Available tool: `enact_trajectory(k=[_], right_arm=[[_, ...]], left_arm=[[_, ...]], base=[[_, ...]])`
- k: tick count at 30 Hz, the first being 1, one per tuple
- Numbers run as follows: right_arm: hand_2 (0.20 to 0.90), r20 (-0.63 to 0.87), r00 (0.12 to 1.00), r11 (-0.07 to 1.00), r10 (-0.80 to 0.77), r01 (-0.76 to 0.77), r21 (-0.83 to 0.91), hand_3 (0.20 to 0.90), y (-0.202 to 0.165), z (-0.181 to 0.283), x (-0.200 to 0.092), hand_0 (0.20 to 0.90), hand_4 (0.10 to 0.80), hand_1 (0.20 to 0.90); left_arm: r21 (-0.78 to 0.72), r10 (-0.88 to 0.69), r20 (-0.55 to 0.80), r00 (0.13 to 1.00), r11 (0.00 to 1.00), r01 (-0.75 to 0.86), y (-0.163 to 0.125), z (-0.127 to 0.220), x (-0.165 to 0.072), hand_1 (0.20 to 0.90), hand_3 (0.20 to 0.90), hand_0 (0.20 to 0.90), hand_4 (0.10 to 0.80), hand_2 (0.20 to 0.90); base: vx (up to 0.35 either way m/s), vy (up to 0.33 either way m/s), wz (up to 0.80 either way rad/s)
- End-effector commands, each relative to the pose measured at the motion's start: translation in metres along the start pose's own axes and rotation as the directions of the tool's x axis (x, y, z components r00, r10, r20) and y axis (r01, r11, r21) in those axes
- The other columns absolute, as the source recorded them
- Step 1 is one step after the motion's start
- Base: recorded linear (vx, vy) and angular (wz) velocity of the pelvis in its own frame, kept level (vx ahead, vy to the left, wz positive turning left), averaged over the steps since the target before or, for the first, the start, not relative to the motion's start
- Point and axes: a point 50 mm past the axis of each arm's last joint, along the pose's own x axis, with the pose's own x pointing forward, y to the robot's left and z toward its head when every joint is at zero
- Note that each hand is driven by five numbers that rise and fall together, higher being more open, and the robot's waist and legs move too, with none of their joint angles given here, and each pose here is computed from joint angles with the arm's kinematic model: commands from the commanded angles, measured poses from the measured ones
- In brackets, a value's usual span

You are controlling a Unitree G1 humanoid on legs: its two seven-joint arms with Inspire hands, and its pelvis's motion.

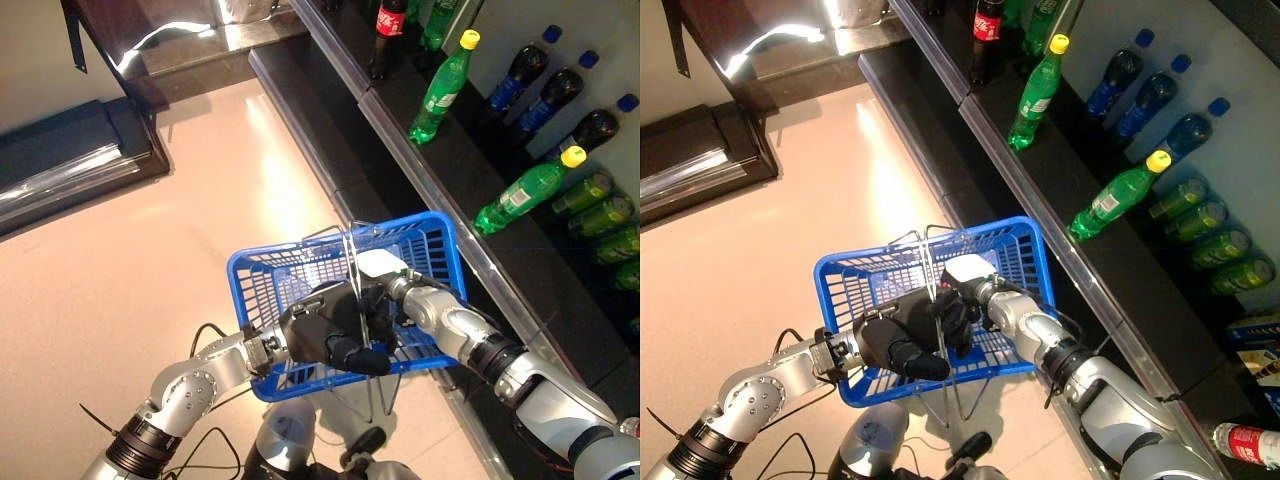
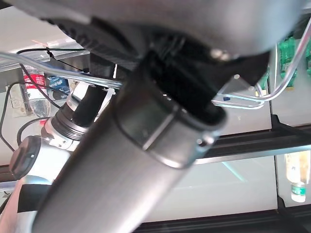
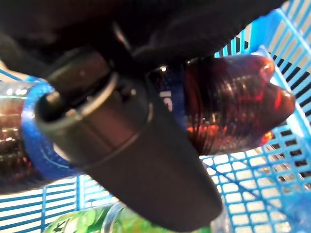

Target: Pick up the drink and place into the basket.

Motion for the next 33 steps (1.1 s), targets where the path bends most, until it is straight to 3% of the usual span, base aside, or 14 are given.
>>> enact_trajectory(k=[1,26,33], right_arm=[[0.9,0.066,0.998,0.999,-0.024,0.027,-0.039,0.9,0.007,0.024,0.009,0.9,0.8,0.9],[0.9,0.032,0.999,1.0,-0.028,0.028,0.014,0.9,0.012,0.021,0.008,0.9,0.8,0.9],[0.9,0.004,0.996,0.985,-0.085,0.084,0.149,0.9,0.011,0.018,0.004,0.9,0.8,0.9]], left_arm=[[0.091,-0.604,0.221,0.766,0.794,0.601,-0.084,0.019,0.041,0.3,0.2,0.3,0.1,0.3],[0.101,-0.592,0.237,0.77,0.803,0.587,-0.084,0.022,0.041,0.3,0.2,0.3,0.1,0.3],[0.124,-0.501,0.309,0.809,0.864,0.488,-0.076,0.03,0.036,0.3,0.2,0.3,0.1,0.3]], base=[[0.0,0.0,0.0],[0.0,0.0,0.0],[0.0,0.0,0.0]])
